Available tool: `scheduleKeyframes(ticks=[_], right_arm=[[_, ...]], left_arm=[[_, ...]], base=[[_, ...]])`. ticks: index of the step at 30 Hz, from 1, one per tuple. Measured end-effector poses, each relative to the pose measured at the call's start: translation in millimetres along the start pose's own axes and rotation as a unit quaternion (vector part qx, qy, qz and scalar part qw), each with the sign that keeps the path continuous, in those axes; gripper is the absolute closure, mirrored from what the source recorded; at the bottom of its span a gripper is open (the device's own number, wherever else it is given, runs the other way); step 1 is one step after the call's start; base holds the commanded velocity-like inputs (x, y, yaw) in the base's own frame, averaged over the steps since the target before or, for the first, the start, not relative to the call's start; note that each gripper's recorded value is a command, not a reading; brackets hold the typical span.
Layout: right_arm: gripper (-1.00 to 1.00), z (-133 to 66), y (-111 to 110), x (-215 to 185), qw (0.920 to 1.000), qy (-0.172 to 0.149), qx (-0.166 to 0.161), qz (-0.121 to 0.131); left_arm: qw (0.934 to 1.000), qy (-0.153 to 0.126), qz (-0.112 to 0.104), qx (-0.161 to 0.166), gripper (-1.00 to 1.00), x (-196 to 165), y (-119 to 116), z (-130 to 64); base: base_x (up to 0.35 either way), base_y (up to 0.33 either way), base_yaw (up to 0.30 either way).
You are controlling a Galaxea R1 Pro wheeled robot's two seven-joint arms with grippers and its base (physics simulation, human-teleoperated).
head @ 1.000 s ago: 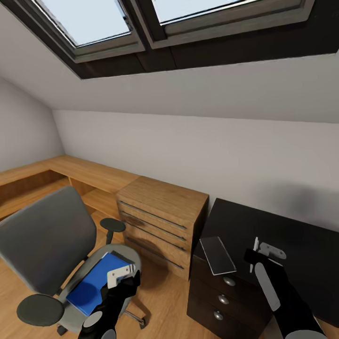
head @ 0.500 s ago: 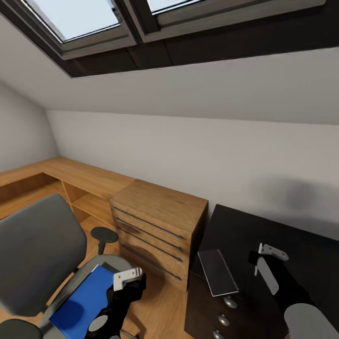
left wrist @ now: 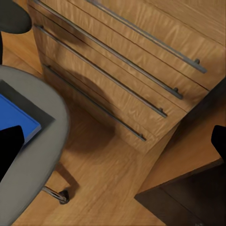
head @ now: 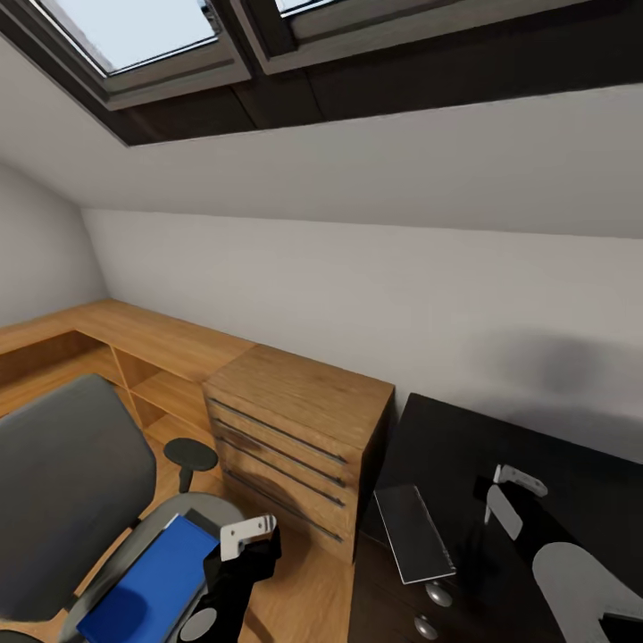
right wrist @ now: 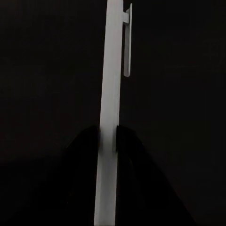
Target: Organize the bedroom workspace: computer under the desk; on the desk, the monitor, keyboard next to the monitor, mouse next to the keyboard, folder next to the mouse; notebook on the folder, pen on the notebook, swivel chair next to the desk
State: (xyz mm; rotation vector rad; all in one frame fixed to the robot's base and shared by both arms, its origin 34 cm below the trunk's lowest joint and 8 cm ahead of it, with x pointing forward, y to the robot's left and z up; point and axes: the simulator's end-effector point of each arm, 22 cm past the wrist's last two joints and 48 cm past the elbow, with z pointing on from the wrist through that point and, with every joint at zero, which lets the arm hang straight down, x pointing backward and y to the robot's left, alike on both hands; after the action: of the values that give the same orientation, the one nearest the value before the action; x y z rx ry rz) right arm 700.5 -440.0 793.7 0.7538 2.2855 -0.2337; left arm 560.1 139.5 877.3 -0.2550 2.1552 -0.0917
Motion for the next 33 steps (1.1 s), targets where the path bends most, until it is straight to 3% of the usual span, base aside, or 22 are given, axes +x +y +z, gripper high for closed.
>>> scheduleKeyframes(ticks=[12, 33], right_arm=[[1.00, 9.0, 1.9, 39.9, 0.9984, 0.054, 0.002, -0.016], [1.00, 15.0, 2.3, 44.5, 0.9984, 0.055, 0.002, -0.016]], left_arm=[[1.0000, -0.005, -0.005, -0.001, -1.00, 2.1, 2.1, 5.6], [1.0000, -0.005, -0.005, 0.000, -1.00, 8.2, 3.2, 10.8]], base=[[0.002, 0.000, 0.000], [0.000, 0.000, 0.000]])
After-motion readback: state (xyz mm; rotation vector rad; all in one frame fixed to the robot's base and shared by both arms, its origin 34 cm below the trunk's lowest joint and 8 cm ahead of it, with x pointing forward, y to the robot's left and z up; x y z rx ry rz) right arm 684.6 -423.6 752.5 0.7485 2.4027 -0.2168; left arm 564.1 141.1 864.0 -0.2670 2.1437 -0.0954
